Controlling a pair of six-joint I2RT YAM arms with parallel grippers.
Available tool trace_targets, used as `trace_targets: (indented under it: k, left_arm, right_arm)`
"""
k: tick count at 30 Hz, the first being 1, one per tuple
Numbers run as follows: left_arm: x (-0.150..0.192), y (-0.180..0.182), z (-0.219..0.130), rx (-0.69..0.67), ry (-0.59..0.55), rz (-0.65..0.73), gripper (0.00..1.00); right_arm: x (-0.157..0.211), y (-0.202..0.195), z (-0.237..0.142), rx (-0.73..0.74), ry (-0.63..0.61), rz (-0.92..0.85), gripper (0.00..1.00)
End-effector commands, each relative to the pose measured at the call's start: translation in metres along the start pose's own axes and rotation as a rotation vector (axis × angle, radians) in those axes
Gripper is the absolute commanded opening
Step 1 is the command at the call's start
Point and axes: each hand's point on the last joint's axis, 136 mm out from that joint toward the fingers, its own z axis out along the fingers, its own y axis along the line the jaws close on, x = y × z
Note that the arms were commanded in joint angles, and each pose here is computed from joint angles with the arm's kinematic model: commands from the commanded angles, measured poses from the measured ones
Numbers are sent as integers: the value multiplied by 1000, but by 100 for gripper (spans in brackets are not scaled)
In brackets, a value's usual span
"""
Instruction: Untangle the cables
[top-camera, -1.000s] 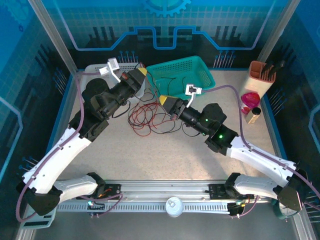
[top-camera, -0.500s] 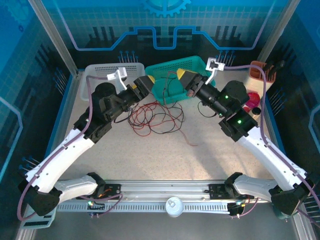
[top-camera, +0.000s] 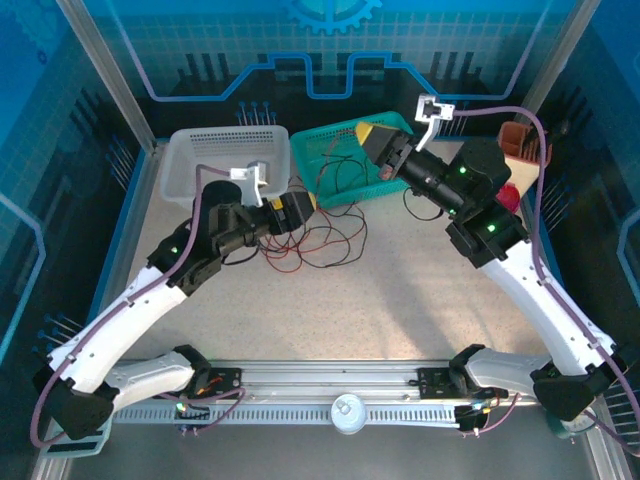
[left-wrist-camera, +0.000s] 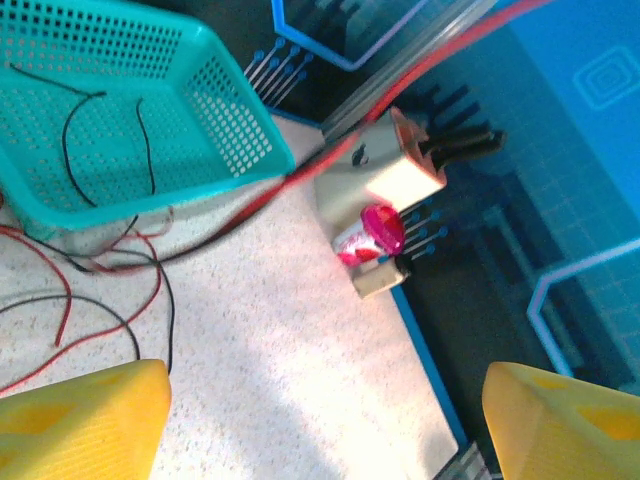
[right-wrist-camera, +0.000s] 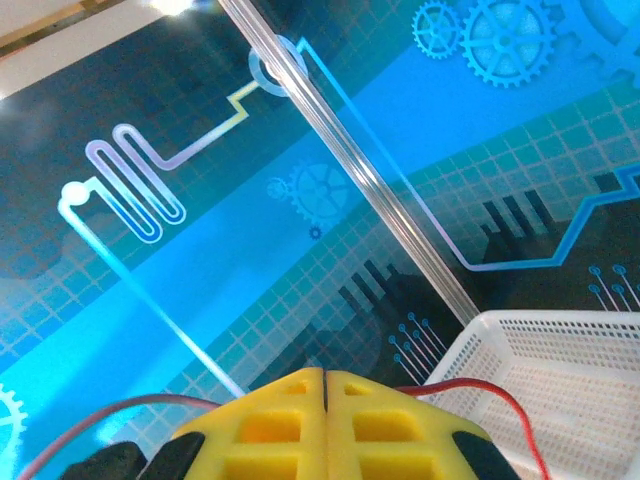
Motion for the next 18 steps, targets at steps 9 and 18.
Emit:
trace_targets:
  k: [9,18]
  left_arm:
    - [22,-33,0,86,16,87,83]
    - [45,-34,19,94,61,111,83]
  right_arm:
    - [-10,9,5,-9,-8,-44,0]
    - [-10,25,2,15,-11,-154,0]
